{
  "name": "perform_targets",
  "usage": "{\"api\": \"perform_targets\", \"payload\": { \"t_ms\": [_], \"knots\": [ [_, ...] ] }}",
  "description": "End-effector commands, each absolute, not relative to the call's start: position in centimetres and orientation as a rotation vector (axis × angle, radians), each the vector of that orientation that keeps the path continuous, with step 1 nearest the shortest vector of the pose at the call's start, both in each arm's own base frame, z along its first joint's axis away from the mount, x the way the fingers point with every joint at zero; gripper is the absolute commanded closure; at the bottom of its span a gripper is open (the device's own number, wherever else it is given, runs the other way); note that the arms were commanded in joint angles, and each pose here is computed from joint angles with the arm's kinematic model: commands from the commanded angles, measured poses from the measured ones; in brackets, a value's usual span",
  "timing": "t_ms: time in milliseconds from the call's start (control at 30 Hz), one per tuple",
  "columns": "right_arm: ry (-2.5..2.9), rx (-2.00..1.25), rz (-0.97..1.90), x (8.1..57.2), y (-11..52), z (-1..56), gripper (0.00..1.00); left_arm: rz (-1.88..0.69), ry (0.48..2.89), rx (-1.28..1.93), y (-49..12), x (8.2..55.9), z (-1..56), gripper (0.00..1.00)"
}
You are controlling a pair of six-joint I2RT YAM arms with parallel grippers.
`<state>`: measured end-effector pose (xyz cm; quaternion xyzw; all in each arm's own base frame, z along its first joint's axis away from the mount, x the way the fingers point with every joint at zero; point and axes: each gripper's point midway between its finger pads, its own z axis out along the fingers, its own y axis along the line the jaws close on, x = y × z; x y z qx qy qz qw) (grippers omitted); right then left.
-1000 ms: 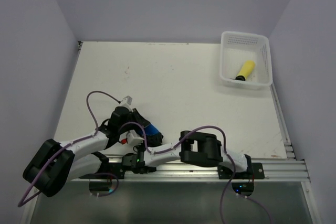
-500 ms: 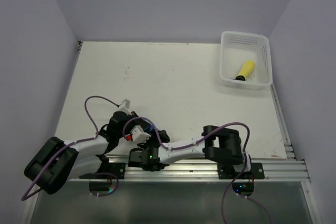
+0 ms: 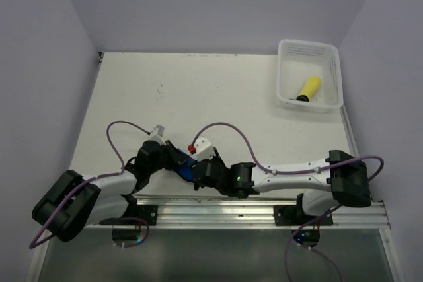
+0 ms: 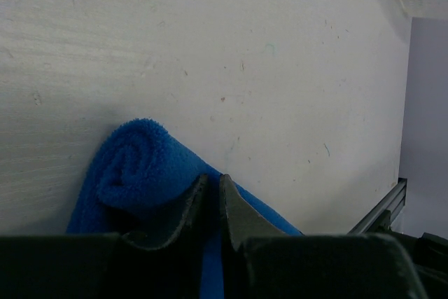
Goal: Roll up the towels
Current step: Roll the towel
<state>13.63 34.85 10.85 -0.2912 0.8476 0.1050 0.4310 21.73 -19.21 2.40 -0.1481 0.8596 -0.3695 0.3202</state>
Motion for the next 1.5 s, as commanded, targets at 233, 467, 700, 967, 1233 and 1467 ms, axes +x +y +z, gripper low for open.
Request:
{"api": "perform_targets", "payload": {
  "t_ms": [233, 467, 700, 967, 1233, 1467],
  "knots": [
    [2.441, -0.382, 0.765, 16.7, 36.3, 7.3, 0.49, -0.820, 2.416, -0.416, -16.7, 18.6, -2.1, 0.83],
    [2.501, -0.325, 0.856, 16.4, 36.8, 4.8, 0.52, -0.816, 2.415, -0.418, -16.4, 18.2, -2.3, 0.83],
    [2.562, -0.344, 0.800, 15.6, 35.8, 1.8, 0.52, -0.813, 2.419, -0.419, -16.3, 18.0, -2.4, 0.83],
    [2.606, -0.395, 0.723, 15.1, 34.5, 0.1, 0.57, -0.807, 2.412, -0.413, -16.2, 18.2, -2.3, 0.83],
    [2.595, -0.459, 0.676, 14.3, 34.5, -0.8, 0.74, -0.778, 2.361, -0.342, -16.9, 20.6, 0.5, 0.82],
    [2.528, -0.566, 0.628, 13.6, 35.7, 0.3, 1.00, -0.751, 2.323, -0.297, -17.6, 23.0, 3.2, 0.80]
  ]
}}
